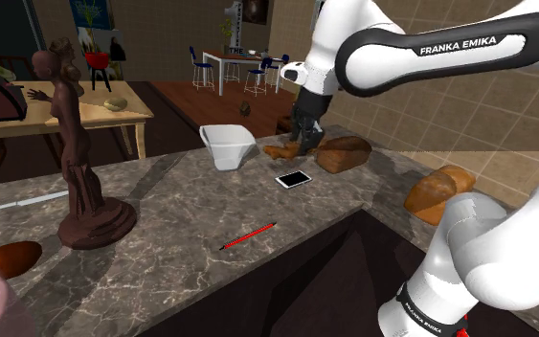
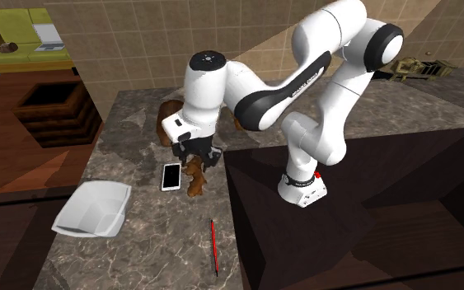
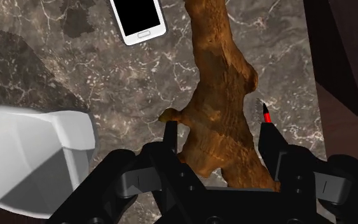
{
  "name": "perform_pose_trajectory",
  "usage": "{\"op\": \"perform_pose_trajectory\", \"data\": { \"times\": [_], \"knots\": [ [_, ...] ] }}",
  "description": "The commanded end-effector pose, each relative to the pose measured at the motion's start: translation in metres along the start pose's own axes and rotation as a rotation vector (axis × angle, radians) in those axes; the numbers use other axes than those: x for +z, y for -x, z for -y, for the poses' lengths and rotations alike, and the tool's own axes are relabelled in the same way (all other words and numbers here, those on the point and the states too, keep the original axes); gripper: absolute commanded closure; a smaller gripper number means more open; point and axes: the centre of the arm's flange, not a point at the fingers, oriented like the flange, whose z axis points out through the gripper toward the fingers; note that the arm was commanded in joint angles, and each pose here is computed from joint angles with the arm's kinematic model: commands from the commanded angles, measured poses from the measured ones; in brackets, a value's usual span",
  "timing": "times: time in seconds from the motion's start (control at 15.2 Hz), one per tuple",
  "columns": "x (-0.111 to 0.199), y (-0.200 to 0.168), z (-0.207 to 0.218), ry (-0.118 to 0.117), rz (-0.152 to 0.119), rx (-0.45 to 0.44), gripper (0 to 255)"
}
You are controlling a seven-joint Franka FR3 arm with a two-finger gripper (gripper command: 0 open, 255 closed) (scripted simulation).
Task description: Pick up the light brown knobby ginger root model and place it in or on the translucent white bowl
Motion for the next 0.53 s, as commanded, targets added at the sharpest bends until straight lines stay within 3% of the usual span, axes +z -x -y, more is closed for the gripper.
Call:
{"op": "perform_pose_trajectory", "data": {
  "times": [0.0,0.46],
  "knots": [
    [0.003,-0.009,-0.025,0.0,0.001,0.0,255],
    [0.018,-0.046,-0.108,0.0,0.001,0.0,255]
  ]
}}
